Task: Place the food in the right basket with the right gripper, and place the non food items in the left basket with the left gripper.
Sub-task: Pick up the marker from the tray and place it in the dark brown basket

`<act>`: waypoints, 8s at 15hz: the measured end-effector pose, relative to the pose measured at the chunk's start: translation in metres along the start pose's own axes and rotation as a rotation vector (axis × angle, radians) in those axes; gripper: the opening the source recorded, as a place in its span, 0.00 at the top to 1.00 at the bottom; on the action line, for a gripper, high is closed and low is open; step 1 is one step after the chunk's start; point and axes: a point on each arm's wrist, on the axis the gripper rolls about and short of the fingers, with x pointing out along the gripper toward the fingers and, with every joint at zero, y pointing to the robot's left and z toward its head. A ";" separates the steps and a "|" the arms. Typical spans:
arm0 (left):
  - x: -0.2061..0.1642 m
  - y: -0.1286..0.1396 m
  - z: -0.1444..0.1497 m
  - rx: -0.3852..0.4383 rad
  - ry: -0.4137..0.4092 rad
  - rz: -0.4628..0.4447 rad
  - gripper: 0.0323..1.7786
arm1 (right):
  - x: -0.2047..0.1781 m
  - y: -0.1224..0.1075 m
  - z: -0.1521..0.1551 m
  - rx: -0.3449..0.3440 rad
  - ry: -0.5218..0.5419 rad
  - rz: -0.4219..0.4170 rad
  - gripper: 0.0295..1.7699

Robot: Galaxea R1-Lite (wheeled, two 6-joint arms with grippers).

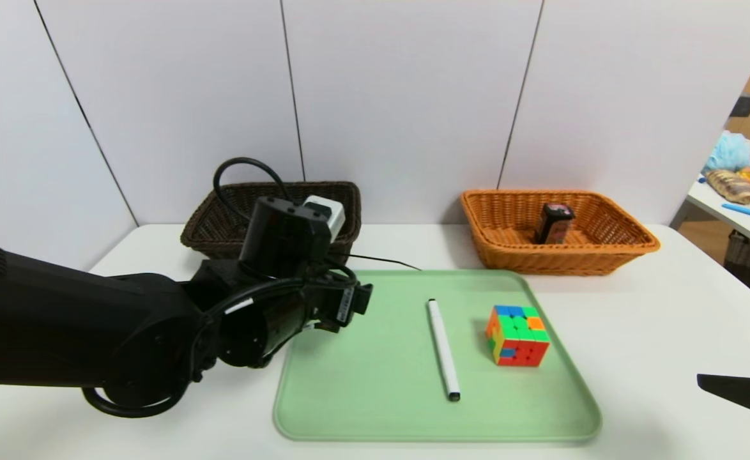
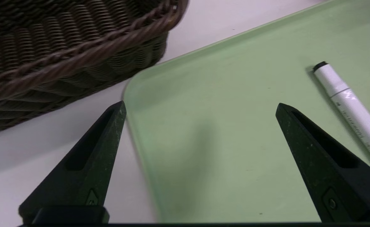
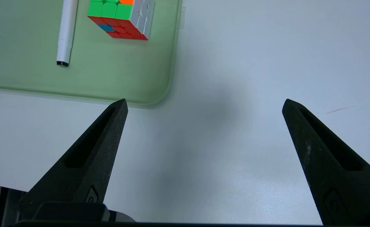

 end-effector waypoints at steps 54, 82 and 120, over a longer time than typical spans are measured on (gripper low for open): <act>0.051 -0.159 -0.006 -0.265 0.388 0.225 0.05 | 0.001 -0.001 -0.001 0.043 -0.007 0.009 0.04; 0.018 -0.074 0.054 -0.279 0.385 0.332 0.93 | -0.002 0.000 0.000 0.041 -0.021 0.021 0.04; 0.111 0.178 0.082 0.795 0.239 -0.047 0.93 | 0.001 -0.002 -0.006 0.051 -0.001 0.010 0.04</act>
